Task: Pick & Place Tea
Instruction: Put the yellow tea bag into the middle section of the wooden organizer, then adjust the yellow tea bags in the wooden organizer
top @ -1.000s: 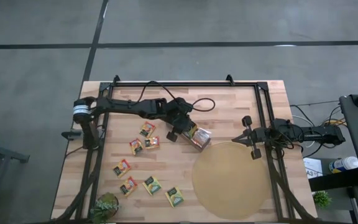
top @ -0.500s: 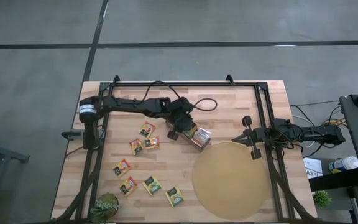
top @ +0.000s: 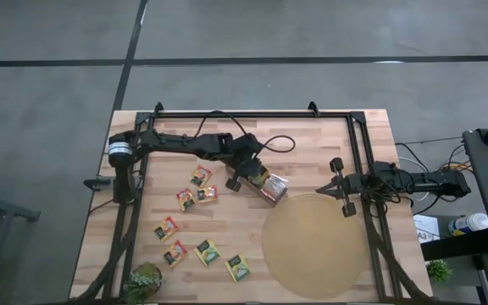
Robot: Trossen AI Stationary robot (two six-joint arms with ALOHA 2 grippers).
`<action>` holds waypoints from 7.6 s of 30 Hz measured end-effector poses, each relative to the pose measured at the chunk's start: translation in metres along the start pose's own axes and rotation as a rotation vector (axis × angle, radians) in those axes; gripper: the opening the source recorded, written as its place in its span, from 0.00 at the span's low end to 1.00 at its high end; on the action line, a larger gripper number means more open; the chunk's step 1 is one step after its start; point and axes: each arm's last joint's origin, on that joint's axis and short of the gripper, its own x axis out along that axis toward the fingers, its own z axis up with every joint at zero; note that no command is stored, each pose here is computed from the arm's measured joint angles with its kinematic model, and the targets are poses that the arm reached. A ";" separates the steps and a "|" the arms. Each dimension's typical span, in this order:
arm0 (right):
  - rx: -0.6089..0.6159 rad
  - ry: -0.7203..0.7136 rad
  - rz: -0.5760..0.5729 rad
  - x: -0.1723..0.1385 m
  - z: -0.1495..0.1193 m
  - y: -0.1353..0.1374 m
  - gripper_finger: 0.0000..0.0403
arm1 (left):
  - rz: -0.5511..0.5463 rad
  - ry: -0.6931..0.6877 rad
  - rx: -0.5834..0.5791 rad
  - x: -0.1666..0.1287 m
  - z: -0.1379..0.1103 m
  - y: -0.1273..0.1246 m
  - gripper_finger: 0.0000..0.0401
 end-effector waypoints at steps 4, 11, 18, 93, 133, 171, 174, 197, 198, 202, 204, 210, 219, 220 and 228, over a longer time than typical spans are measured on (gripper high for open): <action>0.000 0.000 0.000 0.000 0.000 0.000 0.02 | 0.029 0.029 0.009 -0.002 0.000 0.001 0.00; 0.000 -0.001 0.000 0.000 0.000 0.000 0.02 | 0.020 0.056 0.039 -0.018 0.008 0.006 0.00; 0.000 -0.001 0.000 0.000 0.000 0.000 0.02 | 0.020 0.096 0.103 -0.028 0.015 0.010 0.00; 0.000 -0.001 0.000 0.000 0.000 0.000 0.02 | 0.066 0.227 0.108 -0.018 0.029 0.003 0.35; 0.000 -0.001 0.000 0.000 0.000 0.000 0.02 | -0.230 0.383 -0.216 -0.015 0.033 -0.081 0.00; 0.000 0.000 0.000 0.000 0.000 0.000 0.02 | -0.140 0.364 -0.601 -0.075 0.059 -0.235 0.00; 0.000 -0.001 0.000 0.000 0.000 0.000 0.02 | -0.097 0.339 -0.508 -0.076 0.058 -0.231 0.00; 0.000 0.000 0.000 0.000 0.000 0.000 0.02 | 0.138 0.231 -0.429 -0.074 0.036 -0.080 0.00; 0.000 0.000 0.000 0.000 0.000 0.000 0.02 | 0.155 0.219 -0.446 -0.074 0.034 -0.073 0.00; 0.000 0.000 0.000 0.000 0.000 0.000 0.02 | 0.212 0.191 -0.485 -0.074 0.023 -0.045 0.00; 0.000 0.000 0.000 0.000 0.000 0.000 0.02 | 0.233 0.176 -0.487 -0.075 0.018 -0.033 0.00; 0.000 0.000 0.000 0.000 0.000 0.000 0.02 | 0.225 0.110 -0.402 -0.079 0.002 -0.002 0.00; 0.000 0.000 0.000 0.000 0.000 0.000 0.02 | 0.207 -0.021 -0.297 -0.083 -0.019 0.037 0.00; 0.000 0.000 0.000 0.000 0.000 0.000 0.02 | 0.201 -0.034 -0.295 -0.080 -0.021 0.040 0.00; 0.000 0.000 0.000 0.000 0.000 0.000 0.02 | 0.169 -0.058 -0.292 -0.059 -0.029 0.052 0.00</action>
